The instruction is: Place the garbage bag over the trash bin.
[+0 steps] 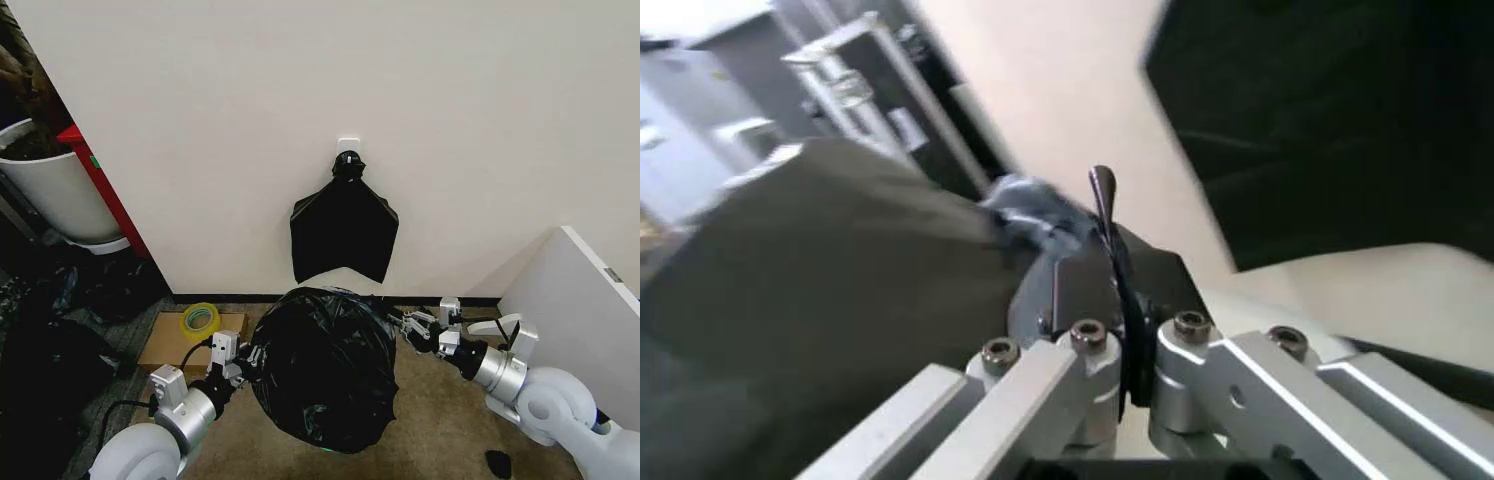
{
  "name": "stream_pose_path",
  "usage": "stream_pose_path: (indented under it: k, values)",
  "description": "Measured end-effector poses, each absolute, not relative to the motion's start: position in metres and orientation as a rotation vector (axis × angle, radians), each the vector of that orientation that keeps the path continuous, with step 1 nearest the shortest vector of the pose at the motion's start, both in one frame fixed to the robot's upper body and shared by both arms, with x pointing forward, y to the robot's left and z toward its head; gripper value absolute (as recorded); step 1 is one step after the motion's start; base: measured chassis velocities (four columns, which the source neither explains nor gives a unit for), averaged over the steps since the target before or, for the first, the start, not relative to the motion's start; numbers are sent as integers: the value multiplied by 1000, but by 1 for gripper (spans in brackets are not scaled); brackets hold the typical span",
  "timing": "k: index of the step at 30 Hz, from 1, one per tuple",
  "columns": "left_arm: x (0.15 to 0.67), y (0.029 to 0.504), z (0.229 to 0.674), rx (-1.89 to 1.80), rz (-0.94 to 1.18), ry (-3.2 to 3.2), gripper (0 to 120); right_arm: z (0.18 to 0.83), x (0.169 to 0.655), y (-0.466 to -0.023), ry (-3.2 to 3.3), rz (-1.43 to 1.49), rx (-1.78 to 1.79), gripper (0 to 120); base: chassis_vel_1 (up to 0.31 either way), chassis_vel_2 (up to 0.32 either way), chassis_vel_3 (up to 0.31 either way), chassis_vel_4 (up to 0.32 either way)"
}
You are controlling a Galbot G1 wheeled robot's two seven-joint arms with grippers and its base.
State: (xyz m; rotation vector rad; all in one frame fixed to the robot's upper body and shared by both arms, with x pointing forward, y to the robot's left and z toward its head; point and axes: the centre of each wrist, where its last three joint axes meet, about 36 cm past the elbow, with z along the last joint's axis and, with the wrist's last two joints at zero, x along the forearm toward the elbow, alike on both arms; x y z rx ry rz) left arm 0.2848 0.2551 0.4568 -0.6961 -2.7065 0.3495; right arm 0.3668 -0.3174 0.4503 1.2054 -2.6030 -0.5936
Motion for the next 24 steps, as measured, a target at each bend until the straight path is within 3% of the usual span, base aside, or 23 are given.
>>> stream_pose_path:
  k: [16,24]
  values:
    - [290,250,465,-671,408,-2707,0,437,365,-324,-2621,-400,1059,0,0,0,0,0]
    - [297,247,470,-505,476,-2623,0,451,367,-321,-2691,-388,1003,26,0,0,0,0]
